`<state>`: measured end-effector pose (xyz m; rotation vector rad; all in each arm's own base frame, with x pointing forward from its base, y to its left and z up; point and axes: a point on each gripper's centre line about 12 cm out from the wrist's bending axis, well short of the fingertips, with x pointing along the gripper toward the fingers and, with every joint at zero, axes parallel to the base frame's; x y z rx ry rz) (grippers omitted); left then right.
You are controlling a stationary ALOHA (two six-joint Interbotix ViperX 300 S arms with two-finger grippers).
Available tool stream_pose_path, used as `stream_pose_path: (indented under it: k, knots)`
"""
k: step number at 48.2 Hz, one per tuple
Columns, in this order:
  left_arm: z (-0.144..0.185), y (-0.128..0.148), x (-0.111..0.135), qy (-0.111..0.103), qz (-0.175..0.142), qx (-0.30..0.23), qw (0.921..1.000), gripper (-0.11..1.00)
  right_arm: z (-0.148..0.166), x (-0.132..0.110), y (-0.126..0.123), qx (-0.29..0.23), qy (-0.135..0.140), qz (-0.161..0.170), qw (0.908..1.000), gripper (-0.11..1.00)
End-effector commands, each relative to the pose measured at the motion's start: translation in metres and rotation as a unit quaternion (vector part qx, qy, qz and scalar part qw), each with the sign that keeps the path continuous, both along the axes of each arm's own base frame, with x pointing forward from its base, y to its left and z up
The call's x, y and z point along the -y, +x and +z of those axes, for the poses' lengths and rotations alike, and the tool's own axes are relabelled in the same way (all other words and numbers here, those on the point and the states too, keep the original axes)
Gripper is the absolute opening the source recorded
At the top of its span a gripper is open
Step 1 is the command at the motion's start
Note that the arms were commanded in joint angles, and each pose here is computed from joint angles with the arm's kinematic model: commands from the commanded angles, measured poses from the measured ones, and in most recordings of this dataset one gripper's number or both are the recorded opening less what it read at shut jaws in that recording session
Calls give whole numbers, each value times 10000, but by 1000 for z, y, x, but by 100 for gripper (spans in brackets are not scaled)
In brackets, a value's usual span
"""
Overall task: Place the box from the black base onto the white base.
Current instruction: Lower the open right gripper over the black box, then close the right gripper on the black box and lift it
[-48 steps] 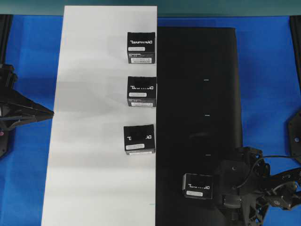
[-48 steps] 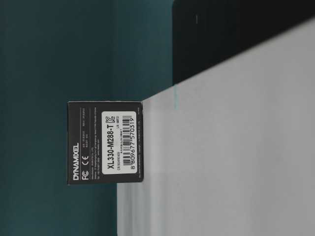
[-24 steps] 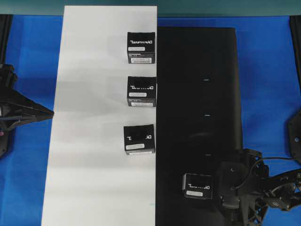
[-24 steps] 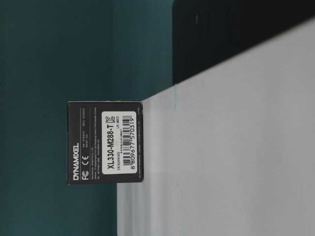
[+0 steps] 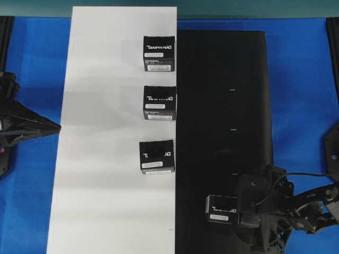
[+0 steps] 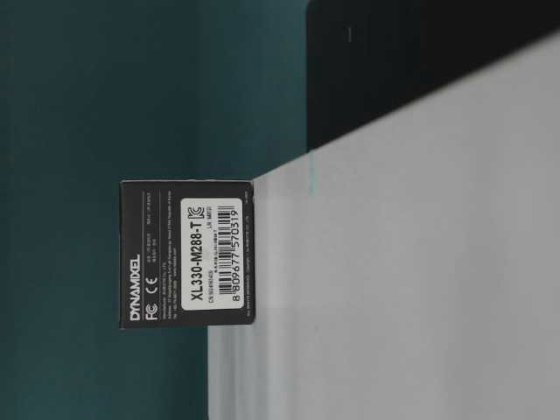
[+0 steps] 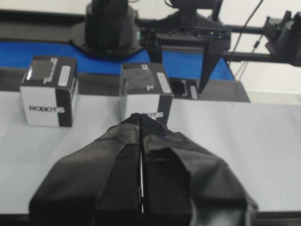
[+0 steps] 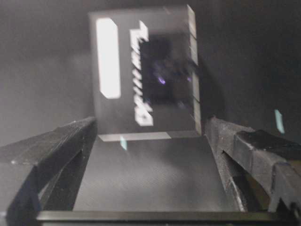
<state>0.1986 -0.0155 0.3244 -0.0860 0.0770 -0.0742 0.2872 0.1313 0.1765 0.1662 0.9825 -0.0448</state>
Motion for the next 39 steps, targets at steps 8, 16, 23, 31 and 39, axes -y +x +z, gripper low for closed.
stream_pose_path:
  k: [8, 16, 23, 31, 39]
  knots:
    - [10, 2, 0, 7, -1, 108, 9999, -5, -6, 4, 16, 31, -205, 11, 9998, 100]
    - [10, 2, 0, 6, -1, 124, 9999, -5, -7, 7, 23, 97, -239, 22, 9997, 100]
    - [9, 2, 0, 8, -1, 93, 10000, -5, -8, 7, 24, 90, -243, 15, 9997, 100]
    - [9, 2, 0, 1, -8, 85, 10000, -5, -11, 5, 26, 63, -248, 26, 9997, 100]
    - [8, 2, 0, 2, 0, 77, 10000, -5, -10, 5, 27, 51, -221, -19, 9997, 99]
